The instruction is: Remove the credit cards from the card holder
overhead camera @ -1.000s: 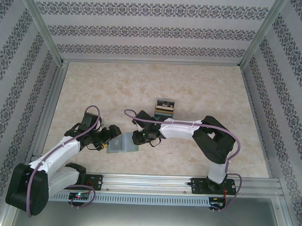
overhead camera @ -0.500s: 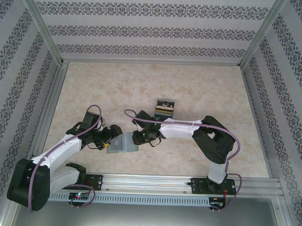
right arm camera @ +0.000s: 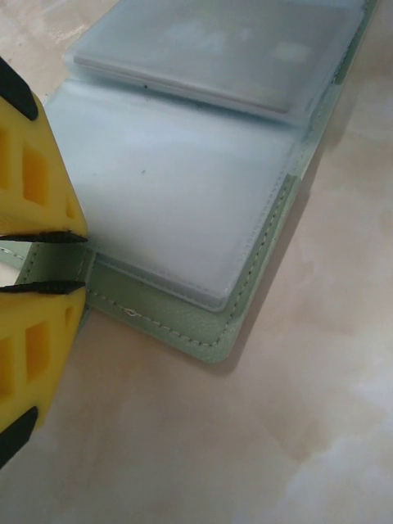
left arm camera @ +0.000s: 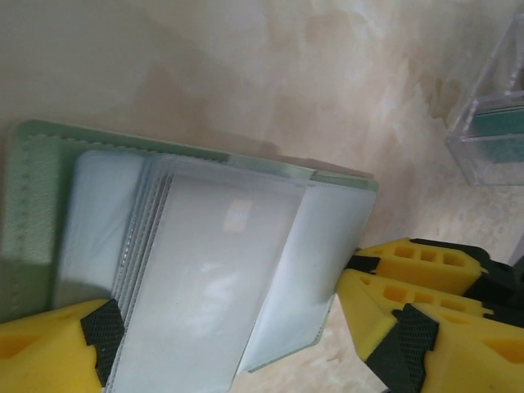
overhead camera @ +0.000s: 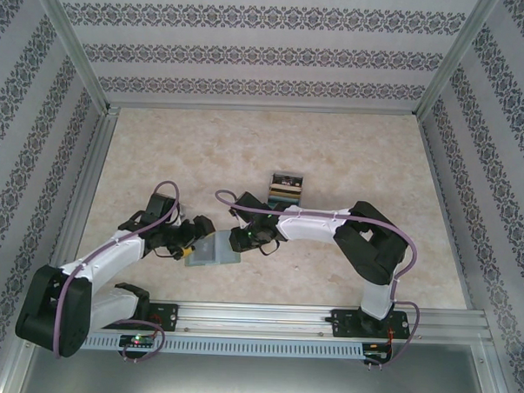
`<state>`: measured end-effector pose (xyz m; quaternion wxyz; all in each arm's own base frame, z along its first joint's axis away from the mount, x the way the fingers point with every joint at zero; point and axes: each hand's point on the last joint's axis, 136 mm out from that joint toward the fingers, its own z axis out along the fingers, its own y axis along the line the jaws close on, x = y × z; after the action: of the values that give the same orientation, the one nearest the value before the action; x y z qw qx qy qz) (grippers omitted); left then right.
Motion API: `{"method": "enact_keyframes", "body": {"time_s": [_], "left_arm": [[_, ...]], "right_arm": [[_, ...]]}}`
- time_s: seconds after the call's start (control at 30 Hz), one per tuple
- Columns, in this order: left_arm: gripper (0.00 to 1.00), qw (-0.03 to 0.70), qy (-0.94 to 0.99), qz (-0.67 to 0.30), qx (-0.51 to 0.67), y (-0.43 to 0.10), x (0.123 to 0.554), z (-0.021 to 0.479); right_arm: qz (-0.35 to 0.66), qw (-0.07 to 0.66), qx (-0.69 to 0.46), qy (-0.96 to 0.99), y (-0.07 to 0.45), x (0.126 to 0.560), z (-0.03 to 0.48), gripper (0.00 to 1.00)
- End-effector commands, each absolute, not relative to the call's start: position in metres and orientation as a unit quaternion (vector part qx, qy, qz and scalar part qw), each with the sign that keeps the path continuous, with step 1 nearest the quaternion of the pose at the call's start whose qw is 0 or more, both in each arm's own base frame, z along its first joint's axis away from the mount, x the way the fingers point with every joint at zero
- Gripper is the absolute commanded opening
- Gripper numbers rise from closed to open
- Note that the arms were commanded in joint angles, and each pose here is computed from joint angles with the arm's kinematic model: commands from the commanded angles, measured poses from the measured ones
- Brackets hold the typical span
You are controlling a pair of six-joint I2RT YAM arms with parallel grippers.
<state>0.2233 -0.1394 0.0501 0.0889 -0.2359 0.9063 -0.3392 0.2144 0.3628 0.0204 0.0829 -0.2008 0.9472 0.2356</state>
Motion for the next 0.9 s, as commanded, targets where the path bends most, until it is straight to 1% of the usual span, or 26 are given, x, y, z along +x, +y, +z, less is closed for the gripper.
{"method": "enact_keyframes", "body": {"time_s": [0.0,0.37,0.53,0.7,0.87], "left_arm": [[0.91,0.095,0.894,-0.372,-0.231,-0.147,0.23,0.055],[0.94,0.088,0.889,-0.396,-0.215,-0.159,0.231,0.059],[0.98,0.092,0.89,-0.392,-0.212,-0.158,0.23,0.061],[0.98,0.104,0.9,-0.368,-0.212,-0.149,0.229,0.064],[0.98,0.113,0.904,-0.351,-0.216,-0.143,0.227,0.065]], "right_arm": [[0.228,0.053,-0.197,0.952,0.362,0.204,-0.001,0.24],[0.226,0.053,-0.197,0.952,0.361,0.203,-0.002,0.24],[0.224,0.054,-0.196,0.953,0.36,0.203,-0.002,0.24],[0.213,0.081,-0.18,0.957,0.348,0.215,0.01,0.27],[0.24,0.136,-0.142,0.951,0.335,0.234,0.042,0.3]]}}
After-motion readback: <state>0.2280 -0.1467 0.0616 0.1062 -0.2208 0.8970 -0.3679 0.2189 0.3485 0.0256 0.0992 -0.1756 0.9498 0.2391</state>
